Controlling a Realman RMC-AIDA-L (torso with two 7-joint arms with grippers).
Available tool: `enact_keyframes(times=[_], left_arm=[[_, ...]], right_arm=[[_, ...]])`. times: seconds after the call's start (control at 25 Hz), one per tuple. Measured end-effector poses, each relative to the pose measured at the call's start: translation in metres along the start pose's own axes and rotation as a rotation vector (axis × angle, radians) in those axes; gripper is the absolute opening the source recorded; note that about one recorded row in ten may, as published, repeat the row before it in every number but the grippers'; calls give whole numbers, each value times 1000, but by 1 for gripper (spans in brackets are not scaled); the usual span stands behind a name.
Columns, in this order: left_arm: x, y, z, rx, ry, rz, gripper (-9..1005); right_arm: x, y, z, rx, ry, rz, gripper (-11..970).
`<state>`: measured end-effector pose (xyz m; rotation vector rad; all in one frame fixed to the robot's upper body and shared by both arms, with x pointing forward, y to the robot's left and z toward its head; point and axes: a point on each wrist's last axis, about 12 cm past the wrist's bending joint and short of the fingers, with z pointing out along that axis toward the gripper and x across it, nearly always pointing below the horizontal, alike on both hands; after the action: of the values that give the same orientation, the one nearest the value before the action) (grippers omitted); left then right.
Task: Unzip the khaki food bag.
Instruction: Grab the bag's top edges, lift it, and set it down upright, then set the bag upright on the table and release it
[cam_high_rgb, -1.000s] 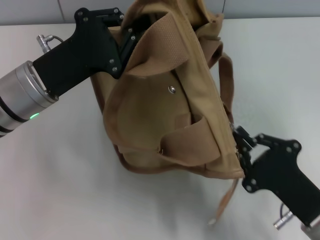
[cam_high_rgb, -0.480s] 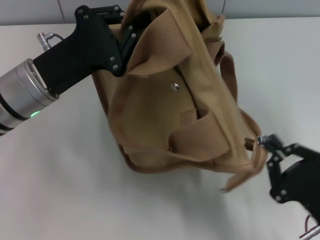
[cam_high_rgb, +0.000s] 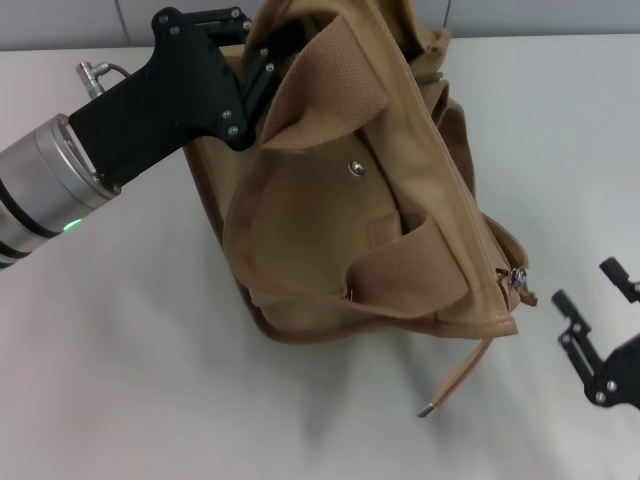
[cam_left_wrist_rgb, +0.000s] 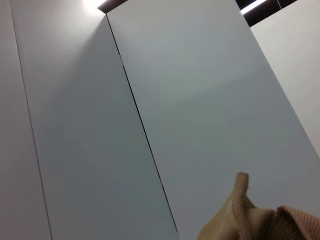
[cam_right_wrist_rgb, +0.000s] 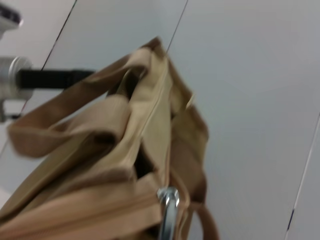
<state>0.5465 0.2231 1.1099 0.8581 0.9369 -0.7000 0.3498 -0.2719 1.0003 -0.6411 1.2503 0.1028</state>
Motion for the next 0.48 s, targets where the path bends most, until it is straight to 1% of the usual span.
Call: enact_keyframes(times=[0.04,0.16,0.28,0.36,0.48], left_arm=[[0,0,1,1,-1,1,75],[-1,1,3,7,-4,3,78],[0,1,4,10,-2,0,81],[0,0,4,10,-1,-2,83],[1,0,4,10,-1,-5,86]], right_arm=[[1,1,-1,-9,7,-2,216],[4,3,-4,-44,34,-2,319],[9,6,1,-66,69,-2,422],[11,8,7,-82,75,6,655],[12,12,16,-102,77,12,694]])
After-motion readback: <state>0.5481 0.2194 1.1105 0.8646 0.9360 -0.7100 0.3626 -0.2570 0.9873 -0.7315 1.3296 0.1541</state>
